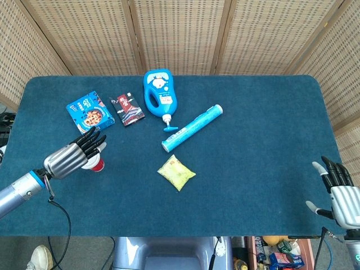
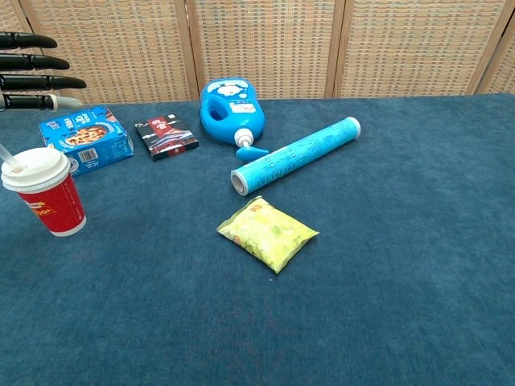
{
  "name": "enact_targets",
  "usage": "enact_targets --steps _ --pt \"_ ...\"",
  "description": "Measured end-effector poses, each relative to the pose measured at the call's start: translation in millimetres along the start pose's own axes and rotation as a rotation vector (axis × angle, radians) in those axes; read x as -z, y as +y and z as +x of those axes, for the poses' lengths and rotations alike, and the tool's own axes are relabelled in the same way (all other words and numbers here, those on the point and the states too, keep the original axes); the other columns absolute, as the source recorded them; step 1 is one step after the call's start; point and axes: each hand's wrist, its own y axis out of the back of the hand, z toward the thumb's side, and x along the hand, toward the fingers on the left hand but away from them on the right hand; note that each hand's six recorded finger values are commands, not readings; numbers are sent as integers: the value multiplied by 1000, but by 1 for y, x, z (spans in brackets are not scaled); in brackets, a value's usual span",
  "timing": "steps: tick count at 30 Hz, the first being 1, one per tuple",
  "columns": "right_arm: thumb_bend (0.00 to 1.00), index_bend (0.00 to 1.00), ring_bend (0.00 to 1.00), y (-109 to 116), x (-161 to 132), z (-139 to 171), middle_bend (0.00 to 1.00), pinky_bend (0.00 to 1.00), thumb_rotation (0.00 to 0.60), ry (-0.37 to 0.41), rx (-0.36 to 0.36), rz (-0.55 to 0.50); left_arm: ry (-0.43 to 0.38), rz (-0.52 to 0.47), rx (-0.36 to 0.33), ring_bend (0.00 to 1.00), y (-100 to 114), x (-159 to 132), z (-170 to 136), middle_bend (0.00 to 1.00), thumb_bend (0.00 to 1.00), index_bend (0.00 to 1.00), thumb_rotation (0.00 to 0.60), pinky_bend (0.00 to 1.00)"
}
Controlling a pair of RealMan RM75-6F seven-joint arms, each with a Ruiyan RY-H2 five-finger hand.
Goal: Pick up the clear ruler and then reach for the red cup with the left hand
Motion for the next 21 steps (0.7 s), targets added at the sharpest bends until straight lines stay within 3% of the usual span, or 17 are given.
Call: enact_targets --steps 5,9,12,16,21 --pt "0 0 0 -1 -1 0 0 0 600 4 -3 1 58 -47 -13 0 2 12 -8 0 218 0 600 0" --pt "0 0 0 -1 -2 1 0 0 600 5 -1 1 161 -162 -23 0 3 30 -19 0 161 0 600 0" --pt "0 0 0 0 -2 1 0 0 600 7 0 4 271 -323 -22 0 -1 43 -32 0 105 0 600 0" --pt "0 0 0 -1 -2 1 0 0 600 3 1 7 438 -615 -31 0 -9 52 -57 0 59 0 600 0" --pt "0 0 0 -1 -2 0 0 0 600 2 4 15 626 -946 -31 0 -23 37 -98 0 36 0 600 0"
